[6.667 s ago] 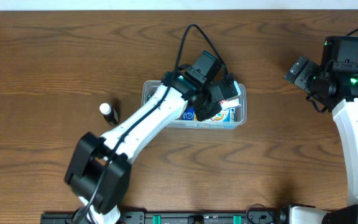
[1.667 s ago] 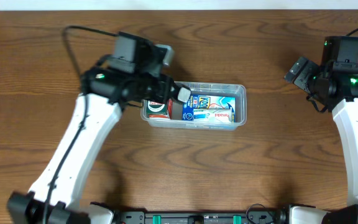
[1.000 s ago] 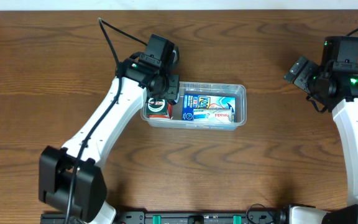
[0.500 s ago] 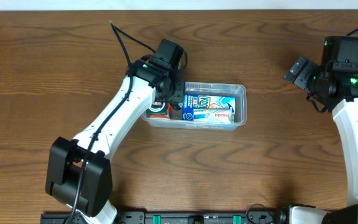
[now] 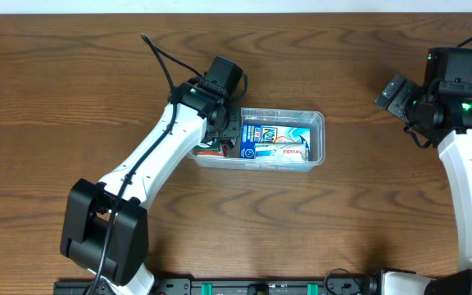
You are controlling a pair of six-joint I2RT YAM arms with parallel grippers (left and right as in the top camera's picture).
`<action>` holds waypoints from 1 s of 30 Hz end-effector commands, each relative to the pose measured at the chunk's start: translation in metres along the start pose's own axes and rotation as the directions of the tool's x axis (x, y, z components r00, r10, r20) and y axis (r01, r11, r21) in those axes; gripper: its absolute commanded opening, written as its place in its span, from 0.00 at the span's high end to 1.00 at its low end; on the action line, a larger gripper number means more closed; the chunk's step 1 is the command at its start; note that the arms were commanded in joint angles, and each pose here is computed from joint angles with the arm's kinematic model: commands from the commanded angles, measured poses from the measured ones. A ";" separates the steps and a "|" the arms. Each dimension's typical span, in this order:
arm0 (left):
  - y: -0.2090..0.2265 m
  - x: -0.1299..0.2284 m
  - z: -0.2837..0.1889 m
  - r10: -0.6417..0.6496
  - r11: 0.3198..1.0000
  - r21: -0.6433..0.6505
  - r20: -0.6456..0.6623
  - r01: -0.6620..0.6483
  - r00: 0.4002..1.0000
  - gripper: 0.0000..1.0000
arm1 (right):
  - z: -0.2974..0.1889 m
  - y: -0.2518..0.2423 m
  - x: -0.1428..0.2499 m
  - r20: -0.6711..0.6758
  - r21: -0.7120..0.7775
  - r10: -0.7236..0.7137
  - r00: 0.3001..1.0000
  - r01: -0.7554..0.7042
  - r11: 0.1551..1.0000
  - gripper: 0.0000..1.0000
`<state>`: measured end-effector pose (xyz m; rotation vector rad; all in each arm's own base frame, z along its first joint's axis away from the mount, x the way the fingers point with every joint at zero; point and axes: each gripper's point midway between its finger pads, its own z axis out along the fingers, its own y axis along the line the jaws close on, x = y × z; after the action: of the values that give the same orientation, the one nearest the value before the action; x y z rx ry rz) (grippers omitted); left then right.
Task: Pack container
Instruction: 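Lower the bottle upright into the container and open the left gripper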
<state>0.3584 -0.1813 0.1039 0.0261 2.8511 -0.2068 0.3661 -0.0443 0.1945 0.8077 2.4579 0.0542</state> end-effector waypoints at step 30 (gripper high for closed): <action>-0.017 0.011 0.018 -0.025 1.000 -0.016 0.027 0.026 0.999 0.90 | 0.000 -0.002 -0.003 0.007 0.007 0.011 1.000 -0.011 1.000 0.01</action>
<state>0.3523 -0.1998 0.0918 -0.0155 2.8229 -0.2068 0.3661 -0.0443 0.1945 0.8077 2.4579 0.0542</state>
